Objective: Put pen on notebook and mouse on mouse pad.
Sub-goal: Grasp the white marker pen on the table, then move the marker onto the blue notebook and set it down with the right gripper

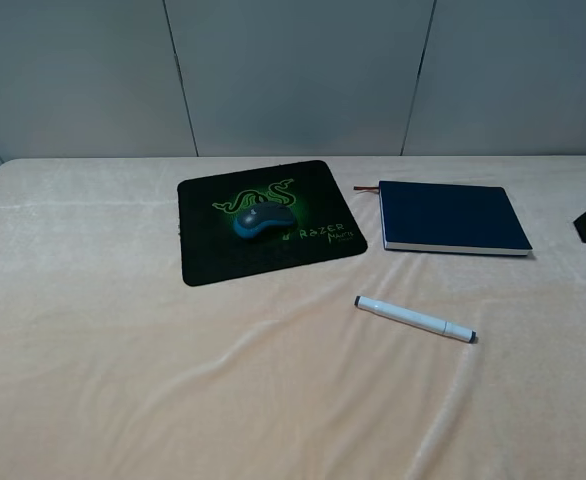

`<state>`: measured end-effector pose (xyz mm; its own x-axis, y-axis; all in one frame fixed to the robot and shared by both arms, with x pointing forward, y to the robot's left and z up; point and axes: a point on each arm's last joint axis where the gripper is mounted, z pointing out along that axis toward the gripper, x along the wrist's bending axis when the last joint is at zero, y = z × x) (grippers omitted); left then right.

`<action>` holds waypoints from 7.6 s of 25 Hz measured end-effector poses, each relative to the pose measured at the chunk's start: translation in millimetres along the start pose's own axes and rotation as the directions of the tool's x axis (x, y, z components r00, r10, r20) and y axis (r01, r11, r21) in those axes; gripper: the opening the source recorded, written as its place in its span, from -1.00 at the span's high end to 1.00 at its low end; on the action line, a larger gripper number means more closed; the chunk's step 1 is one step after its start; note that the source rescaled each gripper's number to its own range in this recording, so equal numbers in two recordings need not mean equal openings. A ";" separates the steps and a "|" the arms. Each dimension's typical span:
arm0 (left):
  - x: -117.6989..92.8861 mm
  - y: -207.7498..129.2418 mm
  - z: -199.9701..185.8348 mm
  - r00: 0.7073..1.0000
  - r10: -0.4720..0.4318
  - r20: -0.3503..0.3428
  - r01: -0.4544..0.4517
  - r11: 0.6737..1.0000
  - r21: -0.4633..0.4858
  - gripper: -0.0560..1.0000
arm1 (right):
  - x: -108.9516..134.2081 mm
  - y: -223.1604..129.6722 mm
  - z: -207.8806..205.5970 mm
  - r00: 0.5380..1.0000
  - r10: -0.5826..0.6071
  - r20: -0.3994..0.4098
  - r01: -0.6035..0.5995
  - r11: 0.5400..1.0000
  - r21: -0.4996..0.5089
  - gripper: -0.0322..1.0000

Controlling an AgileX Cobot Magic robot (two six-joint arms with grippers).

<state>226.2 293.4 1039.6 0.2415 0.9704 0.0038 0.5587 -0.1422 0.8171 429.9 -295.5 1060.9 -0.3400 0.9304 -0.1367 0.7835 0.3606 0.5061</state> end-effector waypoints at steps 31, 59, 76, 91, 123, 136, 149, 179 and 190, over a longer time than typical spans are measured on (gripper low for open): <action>0.0 0.0 0.0 1.000 0.000 0.000 0.000 1.000 0.000 -1.00 | 93.6 55.5 144.5 0.895 -0.291 -0.337 0.354 0.925 0.140 -1.00; 0.0 0.0 0.0 1.000 0.000 0.000 0.000 1.000 0.000 -1.00 | 107.5 23.8 203.8 0.895 -0.217 -0.390 0.310 0.931 0.192 -1.00; 0.0 0.0 0.0 1.000 0.000 0.000 0.000 1.000 0.000 -1.00 | 107.6 19.5 200.2 0.901 -0.170 -0.399 0.288 0.923 0.256 -0.48; 0.0 0.0 0.0 1.000 0.000 0.000 0.000 1.000 0.000 -1.00 | 156.4 21.1 186.7 0.855 -0.402 -0.327 0.475 0.860 0.186 -0.43; 0.0 0.0 0.0 1.000 0.000 0.000 0.000 1.000 0.000 -1.00 | 153.9 20.2 192.9 0.852 -0.424 -0.307 0.501 0.831 0.241 0.93; 0.0 0.0 0.0 1.000 0.000 0.000 0.000 1.000 0.000 -1.00 | 155.5 112.4 152.7 0.864 -0.418 -0.282 0.482 0.849 0.217 0.93; 0.0 0.0 0.0 1.000 0.000 0.000 0.000 1.000 0.000 -1.00 | 73.3 169.7 168.3 0.947 -0.266 -0.182 0.302 0.928 0.216 0.93; 0.0 0.0 0.0 1.000 0.000 0.000 0.000 1.000 0.000 -1.00 | 11.2 165.2 259.5 0.978 -0.165 -0.124 0.191 0.951 0.242 0.93; 0.0 0.0 0.0 1.000 0.000 0.000 0.000 1.000 0.000 -1.00 | 11.1 165.4 259.5 0.984 -0.133 -0.115 0.158 0.957 0.245 -0.78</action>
<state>226.2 293.3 1039.6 0.2417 0.9703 0.0035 0.5587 -0.1421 0.8171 690.7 -208.7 922.1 -0.4986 0.8605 -0.1043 0.8231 0.5077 0.2544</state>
